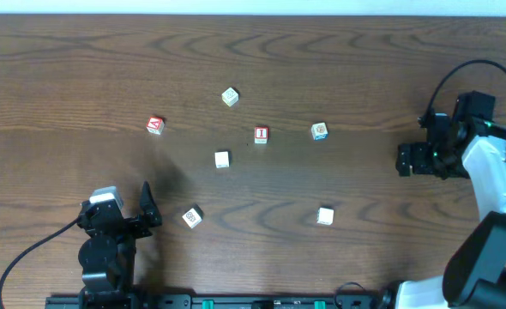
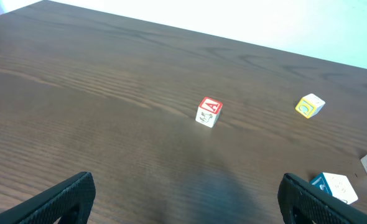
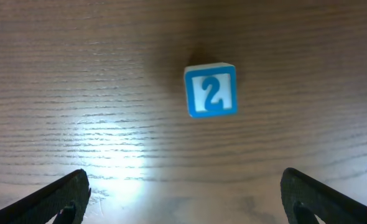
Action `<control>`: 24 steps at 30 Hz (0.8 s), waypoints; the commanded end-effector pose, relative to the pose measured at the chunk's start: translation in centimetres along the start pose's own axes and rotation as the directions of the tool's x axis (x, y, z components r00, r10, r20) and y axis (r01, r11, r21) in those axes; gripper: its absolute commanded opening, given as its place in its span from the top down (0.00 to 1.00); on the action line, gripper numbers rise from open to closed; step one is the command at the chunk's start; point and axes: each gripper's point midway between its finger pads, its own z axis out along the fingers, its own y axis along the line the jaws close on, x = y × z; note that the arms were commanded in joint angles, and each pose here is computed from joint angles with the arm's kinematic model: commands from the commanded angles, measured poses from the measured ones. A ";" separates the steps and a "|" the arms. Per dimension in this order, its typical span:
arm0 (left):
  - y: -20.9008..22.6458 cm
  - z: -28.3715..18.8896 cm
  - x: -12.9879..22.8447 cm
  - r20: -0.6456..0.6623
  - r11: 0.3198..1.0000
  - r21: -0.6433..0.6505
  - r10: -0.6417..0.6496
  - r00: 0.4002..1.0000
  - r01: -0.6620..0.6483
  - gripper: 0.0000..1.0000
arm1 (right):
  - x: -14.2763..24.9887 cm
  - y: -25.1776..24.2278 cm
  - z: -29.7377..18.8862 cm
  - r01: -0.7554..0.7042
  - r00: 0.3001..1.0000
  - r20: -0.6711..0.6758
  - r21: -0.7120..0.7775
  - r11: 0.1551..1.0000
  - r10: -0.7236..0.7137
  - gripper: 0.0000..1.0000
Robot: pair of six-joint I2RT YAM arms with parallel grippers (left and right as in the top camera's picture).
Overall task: Spell out Ai2
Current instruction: 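Lower the right gripper over the blue '2' block and close on it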
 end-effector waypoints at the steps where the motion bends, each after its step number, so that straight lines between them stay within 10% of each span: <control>1: 0.1 0.3 1.1 -0.025 1.000 0.002 0.005 1.000 -0.005 0.05 | 0.3 -0.2 0.8 0.037 0.999 -0.020 -0.009 0.999 -0.038 0.02; 24: 0.1 0.3 1.1 -0.025 1.000 0.003 0.005 1.000 -0.005 0.05 | -4.8 -1.9 1.6 0.089 0.994 -0.059 0.027 0.996 -0.087 0.05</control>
